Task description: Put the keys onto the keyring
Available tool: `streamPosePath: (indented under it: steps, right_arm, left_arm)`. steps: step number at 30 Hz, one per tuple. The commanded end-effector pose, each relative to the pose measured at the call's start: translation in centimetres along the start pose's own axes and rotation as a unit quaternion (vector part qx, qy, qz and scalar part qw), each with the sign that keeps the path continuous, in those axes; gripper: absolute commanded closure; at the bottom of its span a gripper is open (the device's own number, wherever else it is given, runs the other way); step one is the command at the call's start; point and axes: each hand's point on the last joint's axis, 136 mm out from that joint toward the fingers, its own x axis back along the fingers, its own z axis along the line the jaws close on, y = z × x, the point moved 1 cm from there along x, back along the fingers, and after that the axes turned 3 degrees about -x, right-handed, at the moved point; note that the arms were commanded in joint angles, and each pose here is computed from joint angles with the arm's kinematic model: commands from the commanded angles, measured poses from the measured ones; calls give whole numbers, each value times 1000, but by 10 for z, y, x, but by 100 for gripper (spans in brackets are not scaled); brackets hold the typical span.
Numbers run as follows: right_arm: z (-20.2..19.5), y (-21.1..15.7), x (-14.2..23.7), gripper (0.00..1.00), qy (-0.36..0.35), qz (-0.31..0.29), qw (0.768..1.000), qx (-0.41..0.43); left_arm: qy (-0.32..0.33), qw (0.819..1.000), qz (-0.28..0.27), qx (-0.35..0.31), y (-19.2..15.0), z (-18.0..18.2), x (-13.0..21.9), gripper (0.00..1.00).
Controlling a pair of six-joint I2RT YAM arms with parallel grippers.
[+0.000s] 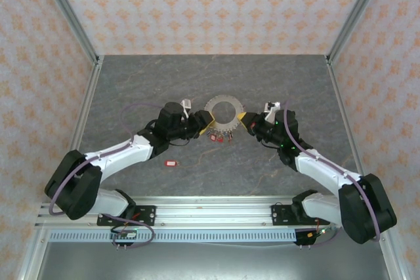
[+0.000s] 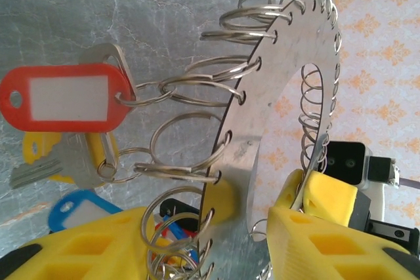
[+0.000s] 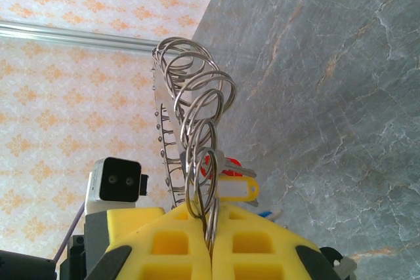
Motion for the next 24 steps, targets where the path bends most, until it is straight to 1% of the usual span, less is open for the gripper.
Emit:
streamPosePath:
  steps: [1, 5, 8, 10, 12, 14, 16, 19, 21, 24]
  right_arm:
    - [48, 4, 0, 100, 75, -1, 997, 24]
    - [48, 2, 0, 100, 76, 0, 997, 23]
    - [48, 1, 1, 100, 76, 0, 997, 24]
    - [47, 0, 1, 100, 74, 0, 997, 23]
    - [46, -2, 0, 100, 72, 6, 997, 24]
    - [43, -2, 0, 99, 68, 6, 997, 22]
    - [41, -3, -1, 99, 66, 7, 998, 22]
    - [40, -3, -1, 97, 65, 6, 998, 22]
    - [41, -3, -1, 96, 65, 6, 998, 23]
    - [41, -4, 0, 95, 66, 6, 997, 28]
  left_arm:
    - [-47, 999, -18, -15, 11, -35, -2, 52]
    - [-57, 998, -25, -12, 15, -38, -7, 48]
    - [-63, 997, -28, -16, 17, -42, -8, 49]
    - [-66, 997, -31, -21, 18, -44, -7, 55]
    - [-69, 996, -38, -28, 20, -47, -5, 65]
    - [-70, 996, -43, -34, 21, -49, -2, 71]
    - [-73, 995, -47, -40, 22, -51, 0, 72]
    - [-76, 995, -50, -47, 23, -54, 2, 80]
    - [-79, 994, -53, -51, 24, -56, 3, 82]
    - [-80, 993, -55, -65, 24, -60, 6, 88]
